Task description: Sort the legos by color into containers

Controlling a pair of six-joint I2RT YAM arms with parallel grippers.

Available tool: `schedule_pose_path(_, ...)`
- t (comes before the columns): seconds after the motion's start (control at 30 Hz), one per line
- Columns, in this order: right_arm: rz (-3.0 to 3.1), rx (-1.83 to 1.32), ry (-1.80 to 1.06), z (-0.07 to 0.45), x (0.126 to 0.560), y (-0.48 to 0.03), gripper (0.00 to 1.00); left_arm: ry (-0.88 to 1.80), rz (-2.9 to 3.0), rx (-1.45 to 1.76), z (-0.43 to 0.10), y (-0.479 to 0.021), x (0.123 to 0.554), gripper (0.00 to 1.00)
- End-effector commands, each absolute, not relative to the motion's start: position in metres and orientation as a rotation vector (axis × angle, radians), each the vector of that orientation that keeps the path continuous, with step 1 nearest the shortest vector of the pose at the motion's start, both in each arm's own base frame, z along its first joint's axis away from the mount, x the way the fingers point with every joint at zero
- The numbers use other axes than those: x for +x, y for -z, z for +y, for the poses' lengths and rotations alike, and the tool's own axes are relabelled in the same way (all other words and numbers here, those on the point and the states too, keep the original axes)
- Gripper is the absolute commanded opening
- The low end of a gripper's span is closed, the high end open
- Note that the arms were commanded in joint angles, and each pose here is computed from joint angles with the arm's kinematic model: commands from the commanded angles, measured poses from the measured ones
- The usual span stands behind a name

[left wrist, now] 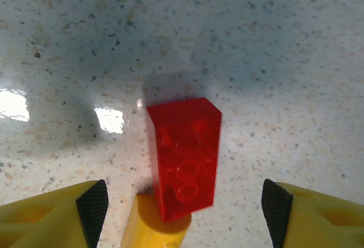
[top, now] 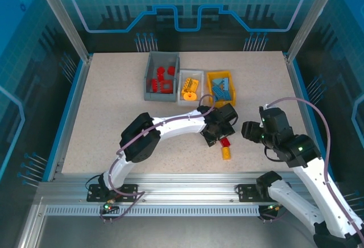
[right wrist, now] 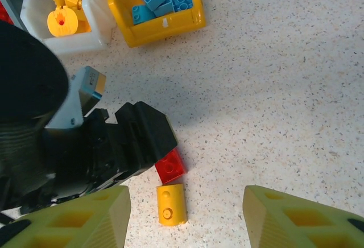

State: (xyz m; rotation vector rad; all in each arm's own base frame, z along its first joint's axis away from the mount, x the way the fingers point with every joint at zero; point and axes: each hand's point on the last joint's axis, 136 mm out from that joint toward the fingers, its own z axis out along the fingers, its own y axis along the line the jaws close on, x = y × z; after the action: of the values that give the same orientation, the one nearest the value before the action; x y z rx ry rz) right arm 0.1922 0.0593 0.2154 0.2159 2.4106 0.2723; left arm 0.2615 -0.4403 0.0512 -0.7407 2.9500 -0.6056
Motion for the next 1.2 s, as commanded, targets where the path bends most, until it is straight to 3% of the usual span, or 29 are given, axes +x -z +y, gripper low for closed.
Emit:
schedule_pose_path(0.0,2.400,0.246,-0.268,0.053,0.183,-0.221,0.56,0.594,2.989,-0.794,-0.450,-0.044,0.258,0.75)
schedule_pose_path(0.23,2.409,0.253,-0.273,0.053,0.179,-0.219,0.55,0.547,3.019,-0.830,-0.455,-0.025,0.256,0.63)
schedule_pose_path(0.43,2.405,0.252,-0.277,0.055,0.180,-0.219,0.55,0.519,3.008,-0.873,-0.448,-0.018,0.256,0.36)
schedule_pose_path(0.63,2.399,0.213,-0.317,0.061,0.180,-0.219,0.55,0.505,2.982,-0.849,-0.443,-0.022,0.262,0.31)
schedule_pose_path(0.83,2.326,-0.015,-0.555,0.100,0.181,-0.233,0.56,0.498,2.892,-0.849,-0.412,-0.047,0.277,0.30)
schedule_pose_path(1.0,2.248,-0.259,-0.859,0.150,0.174,-0.239,0.56,0.496,2.775,-0.831,-0.359,-0.089,0.293,0.30)
schedule_pose_path(1.17,2.168,-0.360,-0.987,0.180,0.182,-0.237,0.56,0.421,2.660,-0.791,-0.277,-0.131,0.310,0.30)
